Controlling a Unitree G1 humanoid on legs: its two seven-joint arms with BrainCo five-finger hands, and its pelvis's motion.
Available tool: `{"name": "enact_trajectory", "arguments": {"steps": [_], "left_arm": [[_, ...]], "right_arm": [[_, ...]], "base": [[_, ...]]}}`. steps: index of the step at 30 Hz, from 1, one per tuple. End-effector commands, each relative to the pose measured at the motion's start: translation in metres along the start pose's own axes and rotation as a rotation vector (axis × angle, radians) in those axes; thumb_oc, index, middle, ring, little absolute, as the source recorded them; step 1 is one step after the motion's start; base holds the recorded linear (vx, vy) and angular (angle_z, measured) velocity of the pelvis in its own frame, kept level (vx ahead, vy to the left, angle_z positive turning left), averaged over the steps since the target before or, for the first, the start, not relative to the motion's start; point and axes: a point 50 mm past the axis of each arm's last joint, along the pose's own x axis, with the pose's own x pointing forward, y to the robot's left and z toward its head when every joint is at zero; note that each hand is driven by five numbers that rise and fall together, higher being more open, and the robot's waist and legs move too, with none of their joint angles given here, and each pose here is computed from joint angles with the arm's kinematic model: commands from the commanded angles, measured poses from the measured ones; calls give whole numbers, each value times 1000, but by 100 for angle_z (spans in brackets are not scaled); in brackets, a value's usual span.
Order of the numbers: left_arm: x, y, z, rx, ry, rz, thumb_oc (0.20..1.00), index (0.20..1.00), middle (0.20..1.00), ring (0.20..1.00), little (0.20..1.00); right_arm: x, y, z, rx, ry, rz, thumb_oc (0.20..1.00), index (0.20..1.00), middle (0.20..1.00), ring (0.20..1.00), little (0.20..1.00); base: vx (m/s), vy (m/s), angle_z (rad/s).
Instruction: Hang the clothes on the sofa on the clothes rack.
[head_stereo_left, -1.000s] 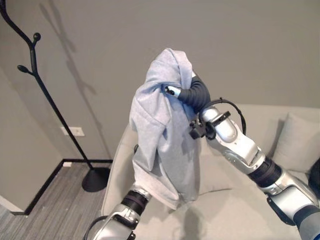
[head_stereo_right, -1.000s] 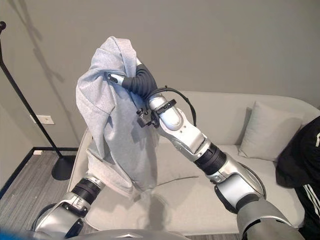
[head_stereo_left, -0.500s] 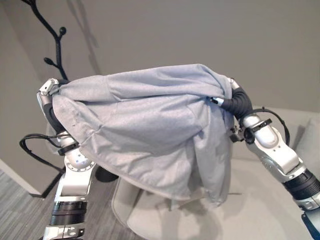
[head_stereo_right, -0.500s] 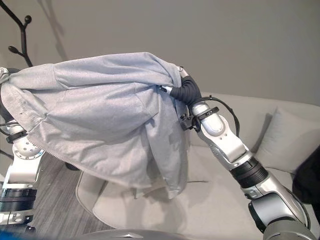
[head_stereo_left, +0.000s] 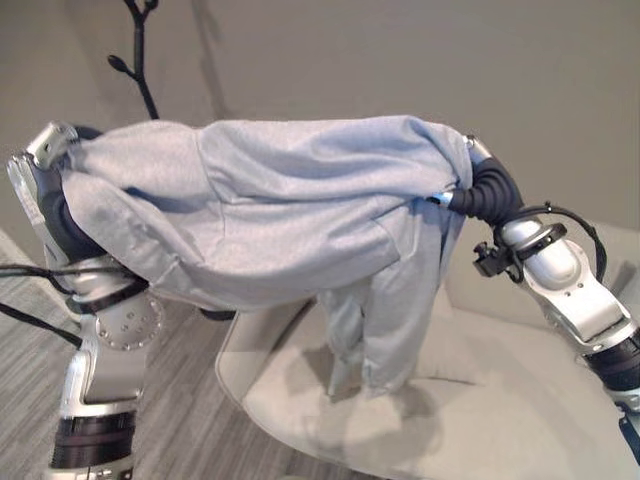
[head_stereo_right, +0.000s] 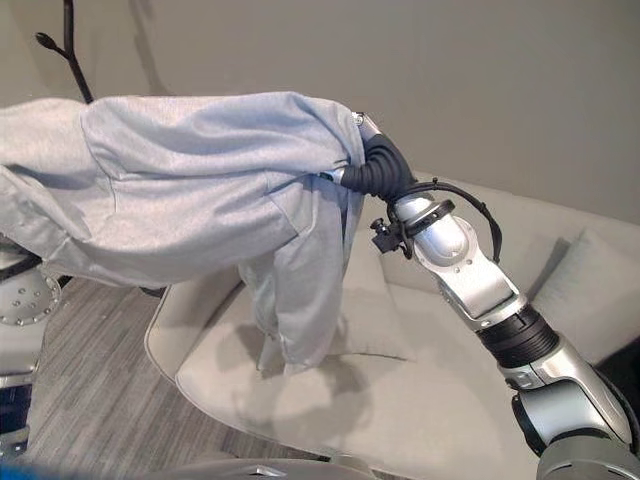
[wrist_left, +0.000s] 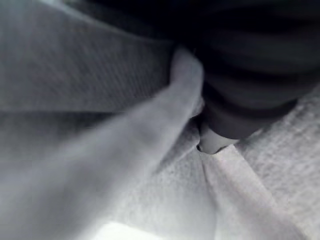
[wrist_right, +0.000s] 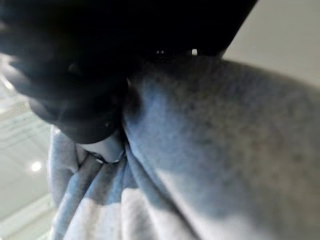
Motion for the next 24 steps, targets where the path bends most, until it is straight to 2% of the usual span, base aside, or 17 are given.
{"name": "enact_trajectory", "arguments": {"steps": [1, 6, 8, 11, 13, 15, 21, 24], "left_arm": [[-3, 8, -4, 12, -2, 27, 200, 200, 200, 200, 200], [-30, 1, -5, -95, 111, -4, 200, 200, 200, 200, 200], [-45, -16, 0, -171, 167, -62, 200, 200, 200, 200, 200], [-51, -29, 7, -255, 197, -87, 200, 200, 200, 200, 200], [-65, -47, 18, -353, 227, -196, 200, 200, 200, 200, 200], [-67, -51, 21, -376, 231, -222, 200, 200, 200, 200, 200], [-87, -77, 34, -540, 312, -379, 200, 200, 200, 200, 200], [-90, -81, 35, -558, 331, -391, 200, 200, 200, 200, 200]], "right_arm": [[11, -4, 26, -61, -174, -122, 200, 200, 200, 200, 200], [3, 19, 17, 23, -140, -151, 200, 200, 200, 200, 200], [-3, 30, 5, 62, -83, -167, 200, 200, 200, 200, 200], [-6, 33, -3, 48, -40, -176, 200, 200, 200, 200, 200], [-20, 39, -12, 58, 22, -176, 200, 200, 200, 200, 200], [-23, 39, -13, 52, 36, -176, 200, 200, 200, 200, 200], [-49, 39, -23, 12, 133, -212, 200, 200, 200, 200, 200], [-53, 39, -27, 1, 162, -225, 200, 200, 200, 200, 200]], "base": [[-189, -188, 19], [-196, -149, 13], [-291, -114, 41], [-206, -10, 86], [-163, 61, 68], [-63, 63, 42], [21, 256, 61], [44, 344, 64]]}}
